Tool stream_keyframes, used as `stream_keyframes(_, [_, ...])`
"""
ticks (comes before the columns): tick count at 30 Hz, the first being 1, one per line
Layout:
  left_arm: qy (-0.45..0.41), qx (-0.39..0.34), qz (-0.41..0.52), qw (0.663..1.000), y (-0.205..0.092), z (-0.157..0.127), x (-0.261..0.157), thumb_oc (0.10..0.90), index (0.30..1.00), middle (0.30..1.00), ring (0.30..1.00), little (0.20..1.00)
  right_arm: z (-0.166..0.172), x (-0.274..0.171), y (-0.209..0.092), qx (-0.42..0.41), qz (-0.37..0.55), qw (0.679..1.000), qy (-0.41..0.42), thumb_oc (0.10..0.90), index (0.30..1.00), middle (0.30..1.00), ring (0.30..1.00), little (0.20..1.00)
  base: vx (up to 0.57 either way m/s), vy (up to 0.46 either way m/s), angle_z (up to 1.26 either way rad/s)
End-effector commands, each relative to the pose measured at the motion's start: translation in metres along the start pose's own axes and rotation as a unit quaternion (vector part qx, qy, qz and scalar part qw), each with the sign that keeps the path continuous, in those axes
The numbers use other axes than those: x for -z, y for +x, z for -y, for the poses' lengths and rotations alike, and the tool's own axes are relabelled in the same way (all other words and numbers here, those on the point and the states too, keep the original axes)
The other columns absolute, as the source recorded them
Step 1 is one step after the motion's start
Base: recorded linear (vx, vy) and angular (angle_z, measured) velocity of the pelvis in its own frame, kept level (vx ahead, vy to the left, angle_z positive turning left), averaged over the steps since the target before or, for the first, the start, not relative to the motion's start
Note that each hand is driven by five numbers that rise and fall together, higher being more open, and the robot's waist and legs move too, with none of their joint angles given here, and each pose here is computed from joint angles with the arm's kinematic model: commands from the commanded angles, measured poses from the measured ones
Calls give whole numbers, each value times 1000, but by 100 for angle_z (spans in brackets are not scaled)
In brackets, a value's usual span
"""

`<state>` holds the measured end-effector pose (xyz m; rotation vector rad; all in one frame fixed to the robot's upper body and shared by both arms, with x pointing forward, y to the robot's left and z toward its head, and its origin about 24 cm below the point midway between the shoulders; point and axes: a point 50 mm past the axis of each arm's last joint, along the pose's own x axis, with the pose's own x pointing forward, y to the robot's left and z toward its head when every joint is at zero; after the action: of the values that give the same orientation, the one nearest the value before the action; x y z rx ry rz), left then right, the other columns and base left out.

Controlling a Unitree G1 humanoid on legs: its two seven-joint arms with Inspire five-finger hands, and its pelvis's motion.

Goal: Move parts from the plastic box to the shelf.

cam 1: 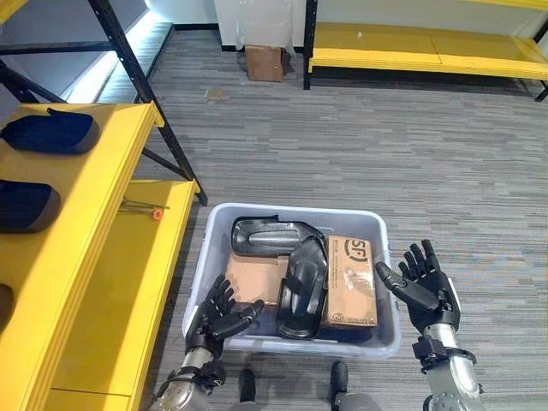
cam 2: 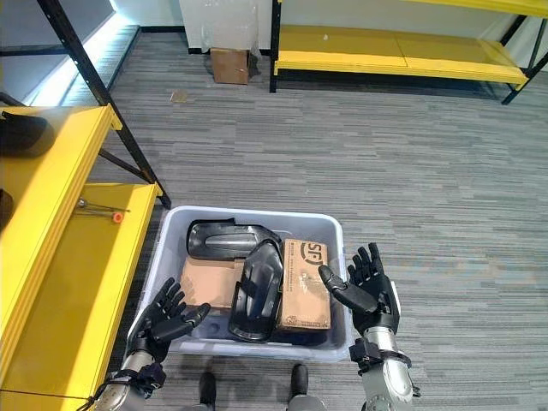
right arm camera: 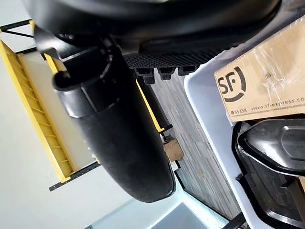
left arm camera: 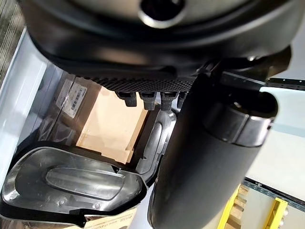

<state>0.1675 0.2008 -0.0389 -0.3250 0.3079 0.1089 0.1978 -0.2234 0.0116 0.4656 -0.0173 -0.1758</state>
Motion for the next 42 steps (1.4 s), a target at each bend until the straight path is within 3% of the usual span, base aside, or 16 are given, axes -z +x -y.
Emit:
stream_keyframes(1, [13,26,110,994,7,1,-46,900,1000,1000,1000,1000,-10,-55,15,-40,138,988,-65,900,1000,1000,1000,1000,0,0,0])
stream_keyframes(10, [25,52,110,992,7,1,-51,900,1000,1000,1000,1000,-1,-96,34,-42,176,950,-256,900,1000,1000,1000,1000,-1,1,4])
stream_keyframes(11, [28,56,109,992,7,0,-51,900,1000,1000,1000,1000,-2,-103,37,-53,180,937,-296,900,1000,1000,1000,1000,-29,7,4])
stream_keyframes(12, [35,67,109,991,7,0,-54,900,1000,1000,1000,1000,-6,-116,45,-74,178,900,-391,900,1000,1000,1000,1000,-37,10,1])
stream_keyframes(17, [45,88,110,989,8,3,-60,900,1000,1000,1000,1000,-30,-133,60,-137,187,852,-470,900,1000,1000,1000,1000,-48,21,4])
stream_keyframes(23, [58,101,112,987,8,5,-65,900,1000,1000,1000,1000,-46,-133,64,-182,181,829,-496,900,1000,1000,1000,1000,-28,16,8])
stream_keyframes(29, [62,106,123,985,11,8,-72,900,1000,1000,1000,1000,-82,-130,81,-228,198,800,-519,900,1000,1000,1000,1000,-50,11,5])
stream_keyframes(31, [60,108,122,985,13,11,-73,900,1000,1000,1000,1000,-103,-121,90,-246,203,804,-502,900,1000,1000,1000,1000,-68,9,1])
stream_keyframes(42, [51,97,130,985,16,14,-76,900,1000,1000,1000,1000,-145,-103,103,-262,216,812,-474,900,1000,1000,1000,1000,-14,1,0])
